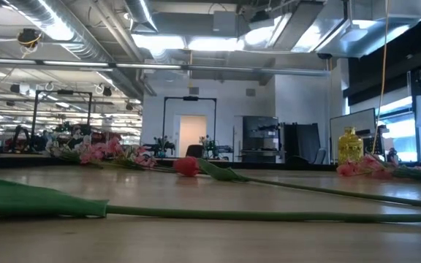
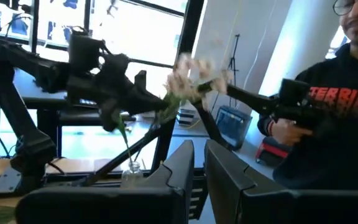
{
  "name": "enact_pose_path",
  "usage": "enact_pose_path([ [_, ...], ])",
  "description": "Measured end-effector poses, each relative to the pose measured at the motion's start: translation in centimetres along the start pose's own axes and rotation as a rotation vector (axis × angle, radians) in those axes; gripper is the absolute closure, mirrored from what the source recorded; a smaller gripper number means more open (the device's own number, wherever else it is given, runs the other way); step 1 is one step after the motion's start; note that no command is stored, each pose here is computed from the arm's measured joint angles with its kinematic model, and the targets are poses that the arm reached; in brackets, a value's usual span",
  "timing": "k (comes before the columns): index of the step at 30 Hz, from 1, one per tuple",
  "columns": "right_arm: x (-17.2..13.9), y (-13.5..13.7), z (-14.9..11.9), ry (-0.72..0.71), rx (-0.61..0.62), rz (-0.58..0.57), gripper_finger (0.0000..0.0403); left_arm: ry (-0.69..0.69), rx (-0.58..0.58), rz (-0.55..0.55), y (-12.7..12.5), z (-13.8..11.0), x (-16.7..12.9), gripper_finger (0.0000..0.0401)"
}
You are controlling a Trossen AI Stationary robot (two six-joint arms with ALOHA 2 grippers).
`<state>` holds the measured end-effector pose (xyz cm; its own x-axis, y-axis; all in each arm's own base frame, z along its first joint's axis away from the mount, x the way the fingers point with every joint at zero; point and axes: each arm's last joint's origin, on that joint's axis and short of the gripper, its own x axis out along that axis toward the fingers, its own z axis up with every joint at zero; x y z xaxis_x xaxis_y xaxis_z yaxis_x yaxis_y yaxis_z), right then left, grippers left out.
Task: Sort flowers into vase by color
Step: Put the right white flowers into the transparent vase
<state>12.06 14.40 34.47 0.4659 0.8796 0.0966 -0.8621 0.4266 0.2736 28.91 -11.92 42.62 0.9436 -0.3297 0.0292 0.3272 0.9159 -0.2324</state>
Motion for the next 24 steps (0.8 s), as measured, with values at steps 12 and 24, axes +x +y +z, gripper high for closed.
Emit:
enact_pose_path([
  [12,0.3,0.7,-2.7,0.058,0.049,0.066,0.0401,-0.006,0.005,0.033,0.8,-0.2,0.6,0.0364],
  [24,0.2,1.7,-4.1,0.071,0.114,0.046,0.0402,-0.014,0.006,0.110,2.6,-0.2,1.0,0.0364],
])
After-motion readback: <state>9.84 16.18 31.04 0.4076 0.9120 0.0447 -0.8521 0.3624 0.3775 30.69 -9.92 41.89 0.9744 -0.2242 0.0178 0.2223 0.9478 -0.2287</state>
